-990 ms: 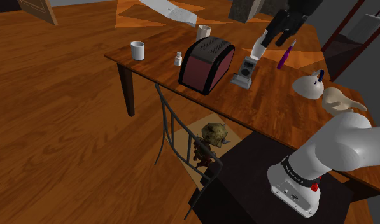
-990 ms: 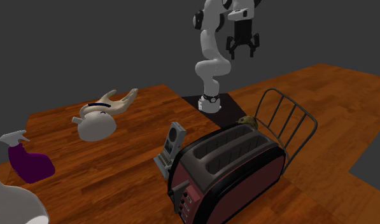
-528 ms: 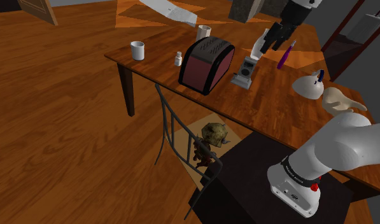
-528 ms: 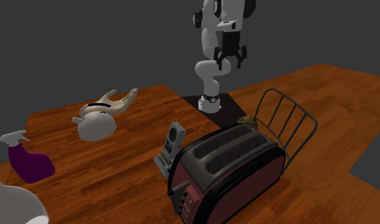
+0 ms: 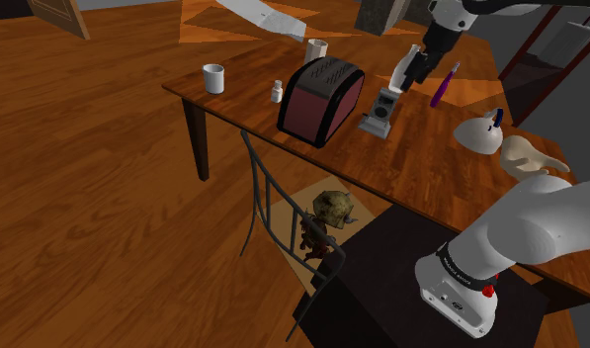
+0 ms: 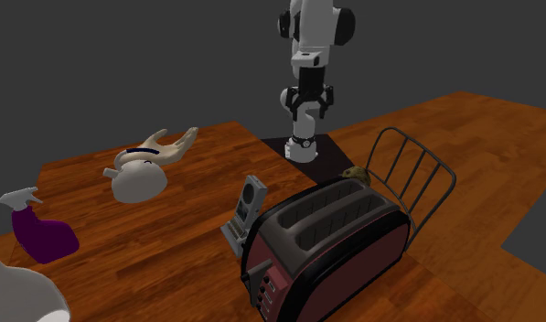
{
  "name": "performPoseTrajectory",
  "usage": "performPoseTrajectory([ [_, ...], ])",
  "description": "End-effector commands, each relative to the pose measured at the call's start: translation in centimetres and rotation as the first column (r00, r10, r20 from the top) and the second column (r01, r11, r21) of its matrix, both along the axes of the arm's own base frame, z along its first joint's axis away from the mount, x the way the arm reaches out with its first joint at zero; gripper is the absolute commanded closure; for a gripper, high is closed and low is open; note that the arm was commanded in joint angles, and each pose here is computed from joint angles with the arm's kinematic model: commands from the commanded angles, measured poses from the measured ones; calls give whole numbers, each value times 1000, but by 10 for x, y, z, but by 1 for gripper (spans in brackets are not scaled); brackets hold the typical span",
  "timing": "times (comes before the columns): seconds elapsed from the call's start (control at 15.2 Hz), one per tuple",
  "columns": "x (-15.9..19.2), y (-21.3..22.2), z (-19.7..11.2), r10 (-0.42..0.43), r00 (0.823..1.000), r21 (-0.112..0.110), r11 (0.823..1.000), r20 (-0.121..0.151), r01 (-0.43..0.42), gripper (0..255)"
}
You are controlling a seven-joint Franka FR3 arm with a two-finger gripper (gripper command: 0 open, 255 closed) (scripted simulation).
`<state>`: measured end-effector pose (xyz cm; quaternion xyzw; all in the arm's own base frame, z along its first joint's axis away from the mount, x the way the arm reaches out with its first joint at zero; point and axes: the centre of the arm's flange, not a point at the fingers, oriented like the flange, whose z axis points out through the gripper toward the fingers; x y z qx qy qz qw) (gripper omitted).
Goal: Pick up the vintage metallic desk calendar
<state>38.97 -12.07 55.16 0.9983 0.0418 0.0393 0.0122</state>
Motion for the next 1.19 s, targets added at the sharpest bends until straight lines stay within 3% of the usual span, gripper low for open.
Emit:
performPoseTrajectory([
  [0.0, 13, -23, -11, 23, 1000, -17, 1000, -12, -24, 0],
  [0.53, 63, -99, -56, 108, 992, -77, 991, -62, -113, 0],
  [1.12, 124, -183, -103, 198, 972, -139, 967, -124, -215, 0],
])
